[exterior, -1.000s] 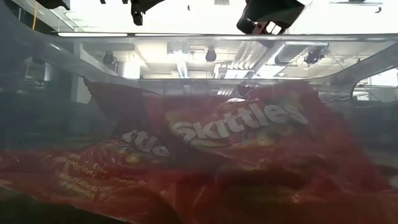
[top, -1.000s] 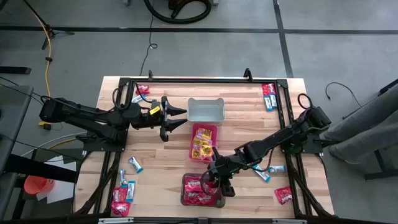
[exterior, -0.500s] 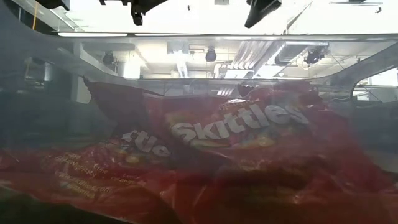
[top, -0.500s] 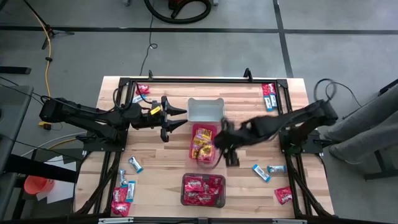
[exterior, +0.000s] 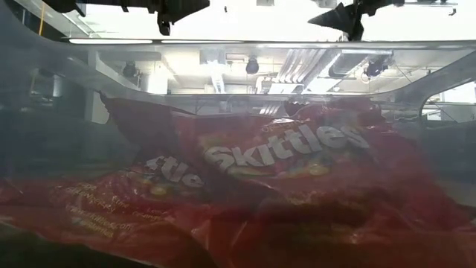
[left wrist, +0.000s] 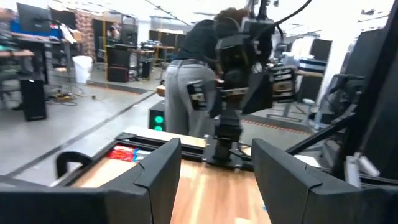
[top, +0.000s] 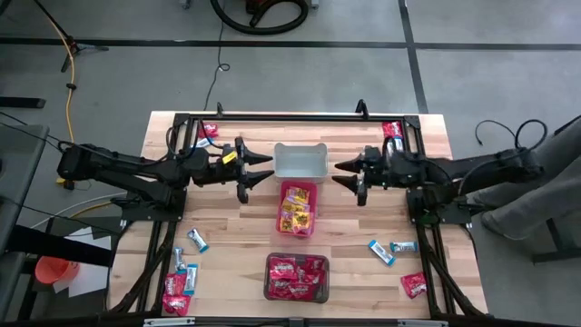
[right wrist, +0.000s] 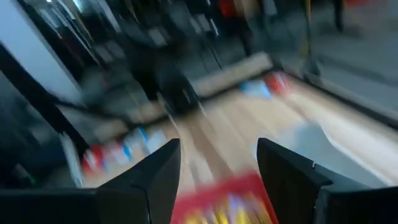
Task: Sort candy
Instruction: Put the red candy into the black bin
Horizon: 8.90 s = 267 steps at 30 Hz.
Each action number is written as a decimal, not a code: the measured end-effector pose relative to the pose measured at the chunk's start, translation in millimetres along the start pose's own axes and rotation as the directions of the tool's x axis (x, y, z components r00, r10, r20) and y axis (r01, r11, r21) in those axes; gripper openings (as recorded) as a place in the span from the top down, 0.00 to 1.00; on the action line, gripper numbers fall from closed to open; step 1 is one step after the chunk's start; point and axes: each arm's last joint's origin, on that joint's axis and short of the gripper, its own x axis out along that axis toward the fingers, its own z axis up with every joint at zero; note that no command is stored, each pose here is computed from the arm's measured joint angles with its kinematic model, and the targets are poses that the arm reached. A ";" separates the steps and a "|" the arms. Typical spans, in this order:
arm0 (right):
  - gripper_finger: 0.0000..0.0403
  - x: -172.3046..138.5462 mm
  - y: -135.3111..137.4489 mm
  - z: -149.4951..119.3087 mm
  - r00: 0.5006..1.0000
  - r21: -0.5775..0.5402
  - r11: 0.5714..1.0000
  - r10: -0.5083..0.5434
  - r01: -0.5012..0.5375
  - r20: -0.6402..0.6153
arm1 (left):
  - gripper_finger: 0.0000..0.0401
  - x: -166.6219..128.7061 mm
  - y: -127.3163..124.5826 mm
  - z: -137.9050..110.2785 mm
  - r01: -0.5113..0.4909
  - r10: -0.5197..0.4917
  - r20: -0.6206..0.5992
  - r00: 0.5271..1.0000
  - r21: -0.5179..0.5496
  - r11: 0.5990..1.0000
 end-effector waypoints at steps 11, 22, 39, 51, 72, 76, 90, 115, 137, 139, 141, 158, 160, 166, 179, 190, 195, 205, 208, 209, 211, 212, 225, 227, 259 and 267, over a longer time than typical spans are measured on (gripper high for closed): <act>0.54 6.9 -20.3 -20.0 0.980 -0.046 0.993 0.119 -0.113 0.160 | 0.54 1.4 14.8 -1.6 -0.115 0.114 -0.019 0.993 -0.028 0.993; 0.54 9.1 -43.9 -4.9 0.973 -0.009 0.999 -0.032 0.035 0.230 | 0.54 15.8 84.1 -17.2 -0.434 0.399 -0.172 0.901 -0.354 0.828; 0.54 8.2 -65.3 2.3 0.941 0.146 0.976 -0.195 0.159 0.276 | 0.54 -40.3 305.0 -73.7 -0.894 0.404 -0.907 0.123 0.075 0.441; 0.54 9.4 -67.3 -4.2 0.954 0.137 0.973 -0.213 0.187 0.209 | 0.54 -60.8 309.6 -97.4 -0.889 0.355 -0.916 -0.186 0.310 0.336; 0.54 10.5 -64.3 -7.3 0.983 0.132 0.988 -0.101 0.082 0.150 | 0.82 -68.8 312.5 -96.9 -0.854 0.363 -0.899 -0.247 0.378 0.357; 0.54 10.5 -64.1 -7.4 0.984 0.150 0.986 -0.098 0.075 0.149 | 0.93 -68.7 313.0 -98.2 -0.850 0.361 -0.899 -0.248 0.381 0.364; 0.54 10.5 -63.8 -7.5 0.984 0.143 0.987 -0.098 0.076 0.149 | 0.99 -60.4 331.6 -48.2 -0.926 0.361 -0.932 0.023 0.116 0.359; 0.54 11.0 -65.6 -12.9 0.991 0.045 0.994 -0.099 0.095 0.087 | 0.94 -63.5 298.2 -80.6 -0.972 0.479 -0.852 -0.211 0.130 -0.197; 0.54 11.2 -65.9 -18.5 0.998 -0.024 0.998 -0.064 0.065 0.016 | 1.00 -61.1 270.9 -116.3 -0.788 0.417 -0.829 -0.374 0.047 -0.614; 0.54 11.2 -65.7 -18.6 0.998 -0.034 0.998 -0.060 0.061 0.014 | 1.00 -56.6 267.7 -118.9 -0.808 0.404 -0.842 -0.357 0.062 -0.586; 0.54 11.2 -65.7 -18.6 0.998 -0.046 0.997 -0.057 0.058 0.013 | 1.00 -49.9 262.2 -122.6 -0.826 0.393 -0.854 -0.340 0.071 -0.559; 0.54 11.2 -65.4 -18.5 0.999 -0.061 0.997 -0.050 0.051 0.013 | 1.00 19.7 146.4 -145.2 -0.933 0.399 -0.885 -0.240 0.324 0.156; 0.54 11.3 -65.5 -18.5 0.999 -0.061 0.997 -0.050 0.051 0.013 | 1.00 23.2 123.3 -147.1 -0.884 0.364 -0.901 -0.238 0.356 0.302; 0.54 11.2 -65.5 -18.5 0.999 -0.035 0.998 -0.050 0.051 0.013 | 1.00 22.6 60.9 -138.2 -0.647 0.228 -0.945 -0.237 0.328 0.688; 0.54 11.2 -65.2 -17.8 0.999 0.012 0.999 -0.048 0.048 0.020 | 0.98 -0.8 34.3 -55.0 -0.124 0.201 -0.978 0.063 0.192 0.973; 0.54 11.2 -65.5 -17.6 0.998 0.041 0.998 -0.059 0.058 0.025 | 0.65 -13.1 43.3 -45.8 0.045 0.099 -0.989 0.111 0.105 0.993; 0.54 11.2 -65.6 -17.6 0.998 0.080 0.995 -0.061 0.059 0.026 | 0.48 -24.4 45.6 -70.7 0.163 0.093 -0.994 0.053 0.100 0.981; 0.54 11.1 -67.1 -17.1 0.992 0.082 0.990 -0.116 0.112 0.044 | 0.39 -33.1 49.8 -110.5 0.187 0.093 -0.988 0.126 0.116 0.975; 0.54 11.0 -67.4 -17.0 0.991 0.082 0.990 -0.122 0.118 0.046 | 0.39 -31.0 50.4 -112.9 0.187 0.103 -0.981 0.164 0.133 0.973; 0.54 11.0 -67.3 -17.0 0.991 0.082 0.989 -0.123 0.119 0.047 | 0.39 -29.9 50.6 -114.0 0.191 0.106 -0.977 0.183 0.141 0.971; 0.54 11.0 -67.3 -17.0 0.991 0.082 0.989 -0.123 0.119 0.047 | 0.39 -30.5 51.2 -117.0 0.201 0.117 -0.974 0.193 0.156 0.967; 0.54 11.0 -67.4 -17.0 0.991 0.082 0.989 -0.124 0.120 0.047 | 0.39 -31.4 51.6 -119.3 0.205 0.122 -0.973 0.195 0.162 0.965; 0.54 11.0 -67.4 -17.1 0.991 0.092 0.989 -0.125 0.120 0.046 | 0.41 -30.0 55.3 -145.0 0.158 0.160 -0.976 0.149 0.183 0.970; 0.54 11.0 -67.3 -17.2 0.992 0.080 0.990 -0.120 0.117 0.044 | 0.47 -28.6 55.1 -146.1 0.136 0.166 -0.975 0.148 0.186 0.973; 0.55 4.1 -22.7 1.3 0.906 -0.031 0.931 0.361 -0.364 0.223 | 1.00 29.7 0.3 53.3 0.028 -0.038 -0.260 0.965 -0.039 0.999; 0.55 3.3 -13.8 -2.6 0.919 -0.027 0.947 0.316 -0.319 0.237 | 1.00 32.6 -10.3 11.4 0.206 -0.225 -0.150 0.963 -0.134 0.969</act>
